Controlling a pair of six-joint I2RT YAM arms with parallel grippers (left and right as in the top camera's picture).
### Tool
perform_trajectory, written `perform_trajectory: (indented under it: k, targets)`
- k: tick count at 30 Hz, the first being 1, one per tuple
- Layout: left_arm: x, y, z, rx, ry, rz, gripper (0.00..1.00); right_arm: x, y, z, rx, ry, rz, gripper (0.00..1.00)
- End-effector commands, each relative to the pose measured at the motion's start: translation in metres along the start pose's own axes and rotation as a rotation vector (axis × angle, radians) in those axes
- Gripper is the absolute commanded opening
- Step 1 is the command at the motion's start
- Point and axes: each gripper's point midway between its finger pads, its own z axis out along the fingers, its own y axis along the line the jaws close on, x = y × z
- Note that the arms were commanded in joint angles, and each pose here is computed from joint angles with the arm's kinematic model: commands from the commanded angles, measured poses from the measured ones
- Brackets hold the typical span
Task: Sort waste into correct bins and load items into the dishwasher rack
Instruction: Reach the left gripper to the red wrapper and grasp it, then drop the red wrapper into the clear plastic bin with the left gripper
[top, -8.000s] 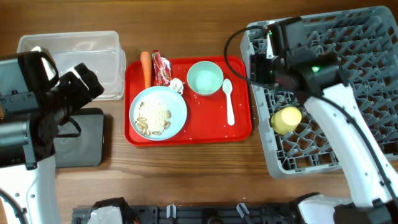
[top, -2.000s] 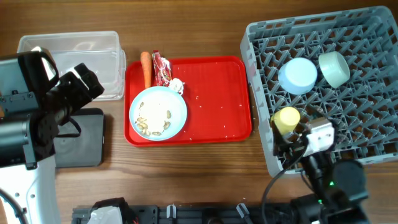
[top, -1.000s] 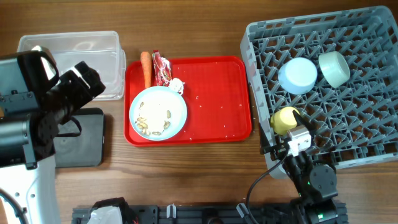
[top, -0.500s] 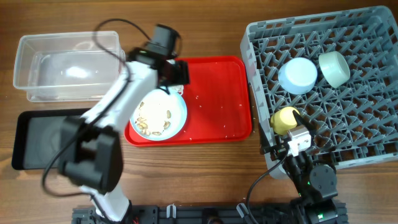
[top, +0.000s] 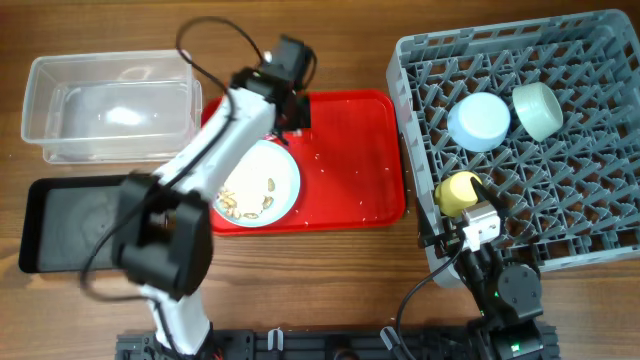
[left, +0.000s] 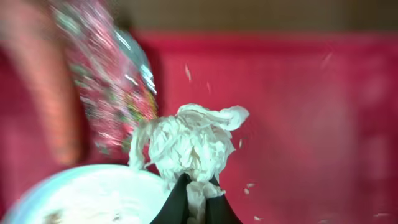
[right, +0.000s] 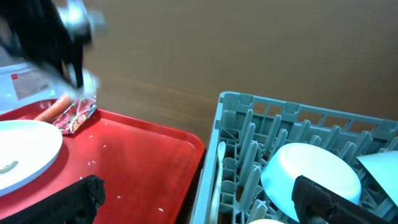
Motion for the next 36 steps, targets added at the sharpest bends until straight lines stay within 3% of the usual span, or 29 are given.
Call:
perform_trajectory:
  k: [1, 6, 8, 9, 10, 11, 12, 17, 19, 20, 25, 28, 31, 33, 36]
  targets:
    - [-0.056, 0.074, -0.078, -0.084, -0.216, -0.195, 0.04, 0.001, 0.002, 0.000, -0.012, 0.001, -0.005, 1.00]
    - [-0.069, 0.197, -0.064, -0.229, -0.216, -0.446, 0.04, 0.001, 0.002, 0.000, -0.012, 0.001, -0.005, 1.00]
    - [-0.072, 0.215, -0.045, -0.222, -0.196, -0.455, 0.17, 0.001, 0.002, 0.000, -0.012, 0.001, -0.005, 1.00]
    - [-0.072, 0.221, -0.036, -0.212, -0.180, -0.437, 0.38, 0.001, 0.002, 0.000, -0.012, 0.001, -0.005, 1.00]
    - [-0.072, 0.221, -0.030, -0.181, -0.165, -0.414, 0.72, 0.001, 0.002, 0.000, -0.012, 0.001, -0.005, 1.00]
    - [-0.073, 0.217, -0.030, -0.151, -0.158, -0.408, 0.83, 0.001, 0.002, 0.000, -0.012, 0.001, -0.005, 1.00]
    - [-0.076, 0.203, -0.038, -0.091, -0.159, -0.399, 0.88, 0.001, 0.002, 0.000, -0.012, 0.001, -0.005, 1.00]
    - [-0.078, 0.134, -0.057, 0.028, -0.161, -0.264, 0.79, 0.001, 0.002, 0.000, -0.012, 0.001, -0.005, 1.00]
    - [-0.063, 0.109, -0.044, -0.008, -0.123, -0.194, 0.60, 0.001, 0.002, 0.000, -0.012, 0.001, -0.005, 1.00]
    - [-0.056, 0.096, -0.034, -0.014, -0.101, -0.162, 0.57, 0.001, 0.002, 0.000, -0.012, 0.001, -0.005, 1.00]
    - [-0.024, 0.064, 0.028, -0.087, 0.003, -0.057, 0.54, 0.001, 0.002, 0.000, -0.012, 0.001, -0.005, 1.00]
    - [-0.012, 0.061, 0.067, -0.101, 0.052, -0.050, 0.48, 0.001, 0.002, 0.000, -0.012, 0.001, -0.005, 1.00]
    - [-0.004, 0.062, 0.085, -0.112, 0.085, -0.046, 0.52, 0.001, 0.002, 0.000, -0.012, 0.001, -0.005, 1.00]
    - [0.000, 0.063, 0.091, -0.118, 0.101, -0.044, 0.66, 0.001, 0.002, 0.000, -0.012, 0.001, -0.005, 1.00]
    - [0.007, 0.064, 0.106, -0.125, 0.125, -0.038, 0.67, 0.001, 0.002, 0.000, -0.012, 0.001, -0.005, 1.00]
